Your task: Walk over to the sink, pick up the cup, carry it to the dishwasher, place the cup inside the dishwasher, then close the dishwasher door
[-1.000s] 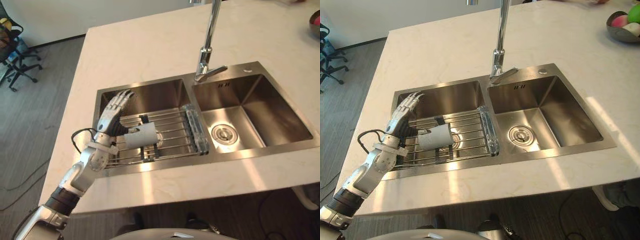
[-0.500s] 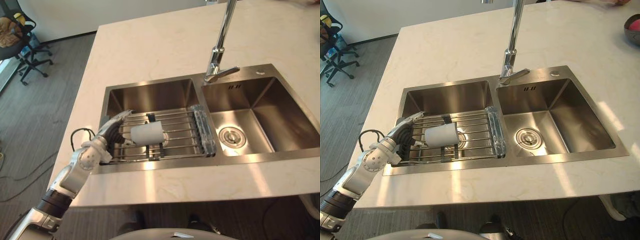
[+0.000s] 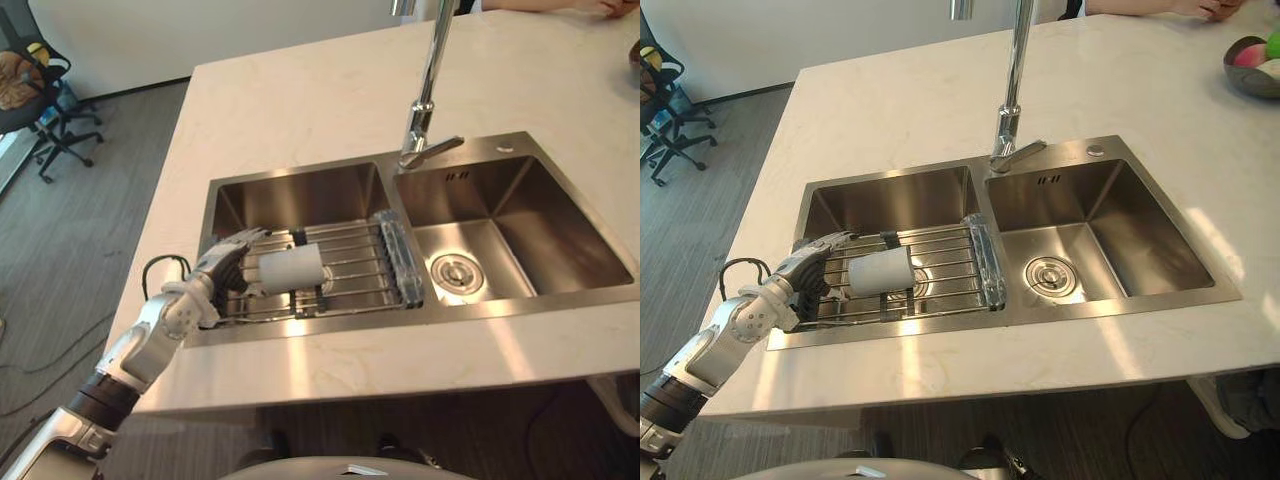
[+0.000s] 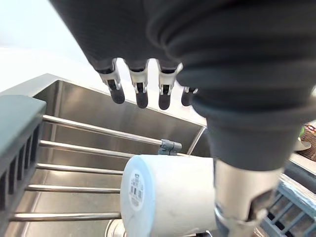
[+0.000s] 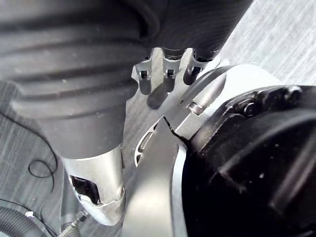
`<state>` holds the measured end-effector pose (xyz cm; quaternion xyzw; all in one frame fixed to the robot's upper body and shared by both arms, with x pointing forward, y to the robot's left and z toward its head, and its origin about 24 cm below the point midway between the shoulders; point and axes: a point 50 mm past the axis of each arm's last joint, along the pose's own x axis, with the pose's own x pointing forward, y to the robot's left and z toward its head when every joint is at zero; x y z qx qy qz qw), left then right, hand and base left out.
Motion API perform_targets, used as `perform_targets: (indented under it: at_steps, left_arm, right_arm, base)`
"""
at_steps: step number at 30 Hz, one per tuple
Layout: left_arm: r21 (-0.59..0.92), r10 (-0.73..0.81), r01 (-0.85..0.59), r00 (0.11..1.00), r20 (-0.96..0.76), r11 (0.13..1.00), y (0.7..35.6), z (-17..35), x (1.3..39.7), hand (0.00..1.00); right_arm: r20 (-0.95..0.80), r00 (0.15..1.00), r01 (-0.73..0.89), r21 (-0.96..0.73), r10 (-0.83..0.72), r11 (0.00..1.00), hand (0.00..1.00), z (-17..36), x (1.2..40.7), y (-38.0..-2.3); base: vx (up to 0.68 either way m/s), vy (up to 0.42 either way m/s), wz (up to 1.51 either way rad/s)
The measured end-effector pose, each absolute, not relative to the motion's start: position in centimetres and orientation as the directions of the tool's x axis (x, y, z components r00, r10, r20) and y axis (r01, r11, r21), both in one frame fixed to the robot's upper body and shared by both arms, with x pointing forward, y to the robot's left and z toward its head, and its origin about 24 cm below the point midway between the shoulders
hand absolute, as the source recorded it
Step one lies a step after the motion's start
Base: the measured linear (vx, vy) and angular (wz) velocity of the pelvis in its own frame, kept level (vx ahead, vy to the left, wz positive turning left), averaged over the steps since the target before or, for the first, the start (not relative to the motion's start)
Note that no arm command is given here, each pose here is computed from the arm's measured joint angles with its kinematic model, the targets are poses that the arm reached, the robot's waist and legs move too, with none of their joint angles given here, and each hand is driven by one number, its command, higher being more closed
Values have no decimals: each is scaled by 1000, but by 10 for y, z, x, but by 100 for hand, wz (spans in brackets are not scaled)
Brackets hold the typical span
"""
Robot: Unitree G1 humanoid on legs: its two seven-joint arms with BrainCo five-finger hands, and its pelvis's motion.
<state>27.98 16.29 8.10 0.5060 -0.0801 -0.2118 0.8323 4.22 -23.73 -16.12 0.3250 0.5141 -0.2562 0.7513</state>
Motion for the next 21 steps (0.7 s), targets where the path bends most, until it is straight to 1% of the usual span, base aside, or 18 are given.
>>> perform_targets:
  at_steps: [3, 11, 21]
  left_arm:
    - [875, -452, 304, 885, -112, 378, 159, 77, 280, 0]
    - [873, -449, 323, 883, -138, 366, 156, 73, 280, 0]
    - [872, -420, 329, 893, -163, 363, 161, 69, 284, 0]
  right_arm:
    - [-939, 341, 720, 226, -50, 656, 0, -161, 42, -237]
    - [-937, 345, 723, 233, -49, 651, 0, -161, 43, -236]
    - [-936, 348, 732, 240, -48, 638, 0, -161, 44, -236]
  base:
    - [0, 0, 0]
    - [4, 2, -2]
    - [-7, 3, -5]
